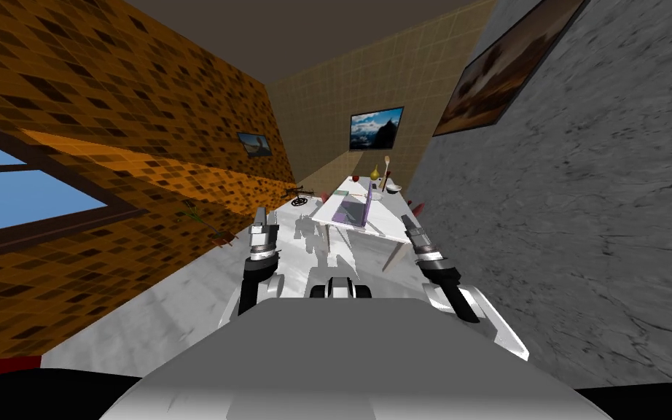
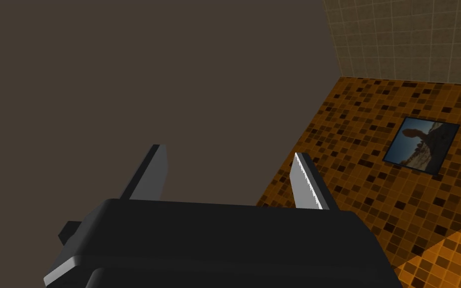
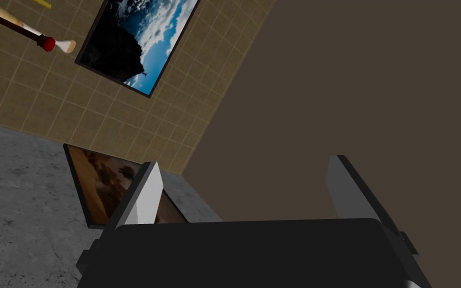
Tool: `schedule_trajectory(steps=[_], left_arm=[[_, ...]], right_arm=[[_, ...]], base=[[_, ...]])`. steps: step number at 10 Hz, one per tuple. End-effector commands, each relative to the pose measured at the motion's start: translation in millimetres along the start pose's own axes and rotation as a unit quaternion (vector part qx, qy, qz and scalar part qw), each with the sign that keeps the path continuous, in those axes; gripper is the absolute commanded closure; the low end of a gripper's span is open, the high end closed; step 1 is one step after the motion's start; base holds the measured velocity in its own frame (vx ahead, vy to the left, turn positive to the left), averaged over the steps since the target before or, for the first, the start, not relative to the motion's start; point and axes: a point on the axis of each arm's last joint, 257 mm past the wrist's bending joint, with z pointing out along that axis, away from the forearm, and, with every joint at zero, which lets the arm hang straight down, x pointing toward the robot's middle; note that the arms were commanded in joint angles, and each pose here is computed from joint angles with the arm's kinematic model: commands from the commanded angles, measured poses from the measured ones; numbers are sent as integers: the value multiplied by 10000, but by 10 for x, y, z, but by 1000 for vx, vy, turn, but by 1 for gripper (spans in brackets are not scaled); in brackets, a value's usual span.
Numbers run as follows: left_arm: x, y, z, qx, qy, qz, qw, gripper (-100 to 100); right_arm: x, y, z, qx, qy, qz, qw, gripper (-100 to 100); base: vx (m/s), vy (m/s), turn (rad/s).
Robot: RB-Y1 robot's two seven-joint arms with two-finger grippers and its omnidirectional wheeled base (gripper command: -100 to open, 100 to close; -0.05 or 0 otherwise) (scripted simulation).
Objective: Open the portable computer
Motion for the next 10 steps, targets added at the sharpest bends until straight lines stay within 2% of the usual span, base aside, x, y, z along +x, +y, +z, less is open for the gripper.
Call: schedule_trajectory(steps=[1, 3, 5, 7, 10], left_arm=[[0, 0, 0, 0, 0, 0, 10000, 0], [0, 0, 0, 0, 0, 0, 10000, 0], [0, 0, 0, 0, 0, 0, 10000, 0], [0, 0, 0, 0, 0, 1, 10000, 0], [0, 0, 0, 0, 0, 0, 10000, 0]], right_arm=[[-29, -223, -10, 232, 200, -753, 9967, -100], [-65, -403, -23, 401, 369, -1345, 9894, -100], [-123, -593, -36, 562, 551, -1962, 9774, -100], [-207, -788, -48, 713, 740, -2593, 9603, -100], [-384, -1074, -61, 923, 1000, -3518, 9261, -100]], base=[[90, 167, -76], [97, 189, -77], [139, 175, -73], [121, 156, -66], [118, 199, -72]])
